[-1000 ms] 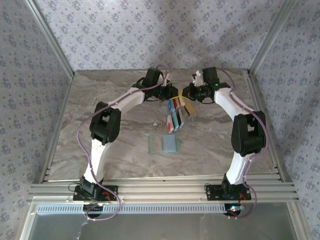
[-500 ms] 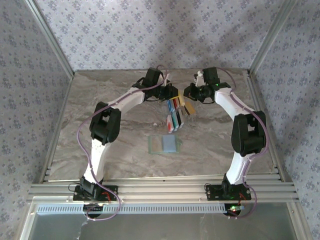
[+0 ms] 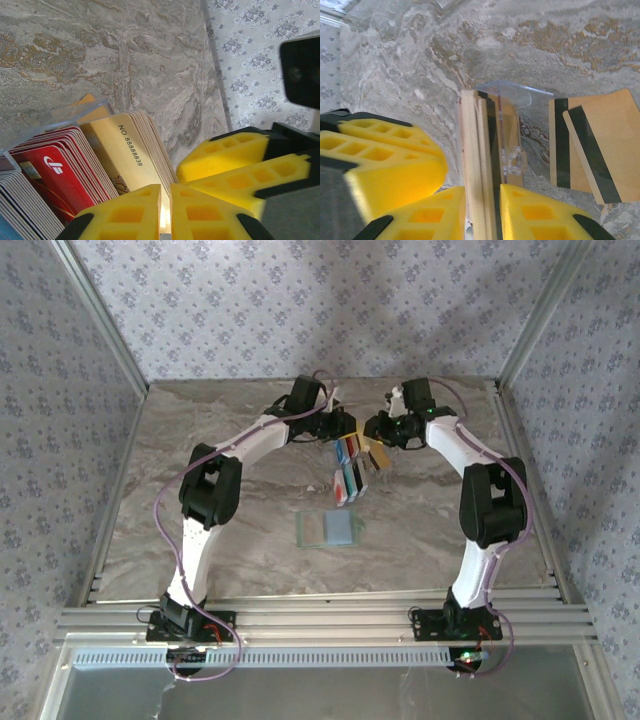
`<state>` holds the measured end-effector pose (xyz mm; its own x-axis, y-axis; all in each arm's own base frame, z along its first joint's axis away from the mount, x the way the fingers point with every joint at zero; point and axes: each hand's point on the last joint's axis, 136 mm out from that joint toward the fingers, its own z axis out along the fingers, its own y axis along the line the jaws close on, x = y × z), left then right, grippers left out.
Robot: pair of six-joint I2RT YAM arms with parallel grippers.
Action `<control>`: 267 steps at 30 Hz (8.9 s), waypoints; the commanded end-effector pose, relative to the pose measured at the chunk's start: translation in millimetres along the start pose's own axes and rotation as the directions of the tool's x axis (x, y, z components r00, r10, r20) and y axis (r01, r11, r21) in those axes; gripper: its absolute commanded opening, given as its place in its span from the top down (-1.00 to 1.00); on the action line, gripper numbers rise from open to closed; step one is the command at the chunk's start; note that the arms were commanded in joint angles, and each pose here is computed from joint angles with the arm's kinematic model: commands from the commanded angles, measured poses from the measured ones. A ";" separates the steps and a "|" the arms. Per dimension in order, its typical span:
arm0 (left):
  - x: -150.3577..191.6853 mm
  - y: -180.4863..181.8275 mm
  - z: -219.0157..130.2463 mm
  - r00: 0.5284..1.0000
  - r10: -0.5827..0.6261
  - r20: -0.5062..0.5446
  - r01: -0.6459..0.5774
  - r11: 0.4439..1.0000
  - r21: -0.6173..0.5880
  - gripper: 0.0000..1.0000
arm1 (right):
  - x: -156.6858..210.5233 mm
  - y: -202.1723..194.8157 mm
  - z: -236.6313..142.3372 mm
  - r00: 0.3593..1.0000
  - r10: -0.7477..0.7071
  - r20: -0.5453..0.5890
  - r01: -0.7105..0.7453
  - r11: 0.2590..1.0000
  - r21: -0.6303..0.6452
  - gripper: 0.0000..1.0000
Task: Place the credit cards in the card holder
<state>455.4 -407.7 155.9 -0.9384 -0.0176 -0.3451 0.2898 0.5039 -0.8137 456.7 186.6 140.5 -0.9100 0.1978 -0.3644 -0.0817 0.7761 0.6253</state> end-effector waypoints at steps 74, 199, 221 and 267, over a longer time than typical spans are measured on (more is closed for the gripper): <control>46.7 11.5 -101.7 0.986 0.085 0.144 -0.056 0.979 -0.194 0.07 | 30.2 73.4 -113.9 0.933 -0.190 0.305 0.165 0.980 0.107 1.00; 233.3 88.8 -114.0 0.977 0.212 0.006 -0.178 0.835 -0.521 0.09 | 256.9 20.5 45.6 0.987 -0.156 -0.048 0.156 0.988 0.013 1.00; 261.5 130.9 -101.4 0.992 0.123 -0.037 -0.123 0.830 -0.545 0.88 | 269.2 33.1 40.6 0.984 -0.141 -0.105 0.135 0.989 -0.058 1.00; 273.0 123.4 -98.1 0.990 0.137 -0.032 -0.132 0.833 -0.538 0.80 | 263.0 24.0 -2.8 0.939 -0.316 -0.137 0.339 0.917 0.211 0.23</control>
<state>234.7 -270.2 22.3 -0.8698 0.0347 -0.4922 0.2562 0.8842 -0.3906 211.7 279.3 63.2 -0.8898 -0.1057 -0.4439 -0.3121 0.8506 0.4231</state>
